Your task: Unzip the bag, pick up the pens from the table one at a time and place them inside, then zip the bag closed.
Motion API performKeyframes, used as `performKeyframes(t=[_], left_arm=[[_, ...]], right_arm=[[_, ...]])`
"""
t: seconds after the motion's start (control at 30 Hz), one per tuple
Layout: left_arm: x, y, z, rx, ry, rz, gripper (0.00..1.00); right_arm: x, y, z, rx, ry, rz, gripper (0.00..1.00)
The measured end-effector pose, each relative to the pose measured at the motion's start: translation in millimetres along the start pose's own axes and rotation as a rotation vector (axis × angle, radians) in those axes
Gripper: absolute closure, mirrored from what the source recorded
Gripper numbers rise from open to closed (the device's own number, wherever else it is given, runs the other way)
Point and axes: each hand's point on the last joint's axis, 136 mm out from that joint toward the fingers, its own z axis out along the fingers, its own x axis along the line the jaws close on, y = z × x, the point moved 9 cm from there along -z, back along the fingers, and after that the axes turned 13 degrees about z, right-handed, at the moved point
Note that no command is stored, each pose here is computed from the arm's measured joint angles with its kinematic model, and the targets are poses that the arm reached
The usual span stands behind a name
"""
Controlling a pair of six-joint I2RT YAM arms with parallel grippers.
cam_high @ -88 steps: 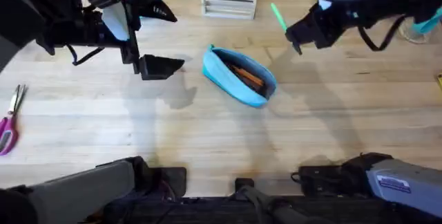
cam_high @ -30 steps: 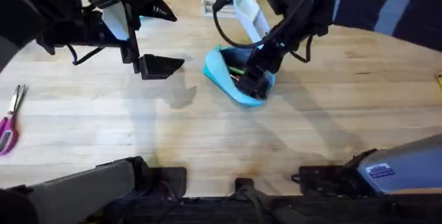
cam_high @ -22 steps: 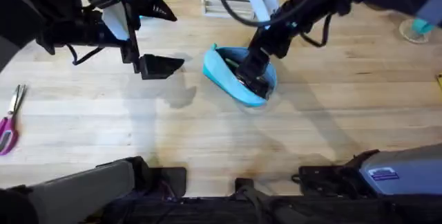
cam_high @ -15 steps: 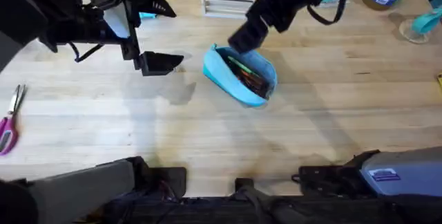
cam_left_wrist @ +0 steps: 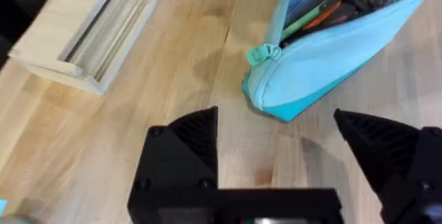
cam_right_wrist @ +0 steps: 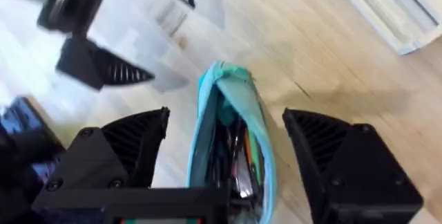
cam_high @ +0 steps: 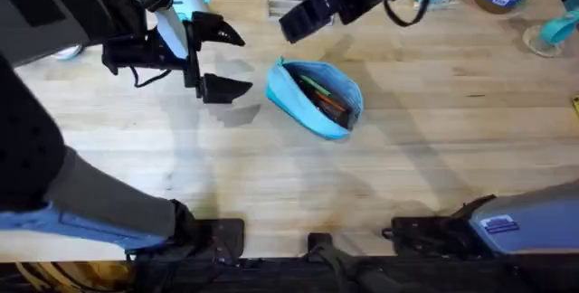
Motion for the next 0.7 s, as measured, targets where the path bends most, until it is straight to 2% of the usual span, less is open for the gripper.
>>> performKeyframes(t=[0.27,0.47,0.7], left_arm=[[-4.1,-18.1,11,-0.077,-0.032,-0.112,0.010],[-3.6,-18.9,12,-0.079,-0.030,-0.110,0.009],[-3.4,-18.9,12,-0.078,-0.029,-0.107,0.009]], right_arm=[[-18,8,57,0.022,-0.001,0.166,0.004],[-25,-1,90,0.101,-0.004,0.278,0.004],[-26,-8,109,0.163,0.061,0.395,0.004]])
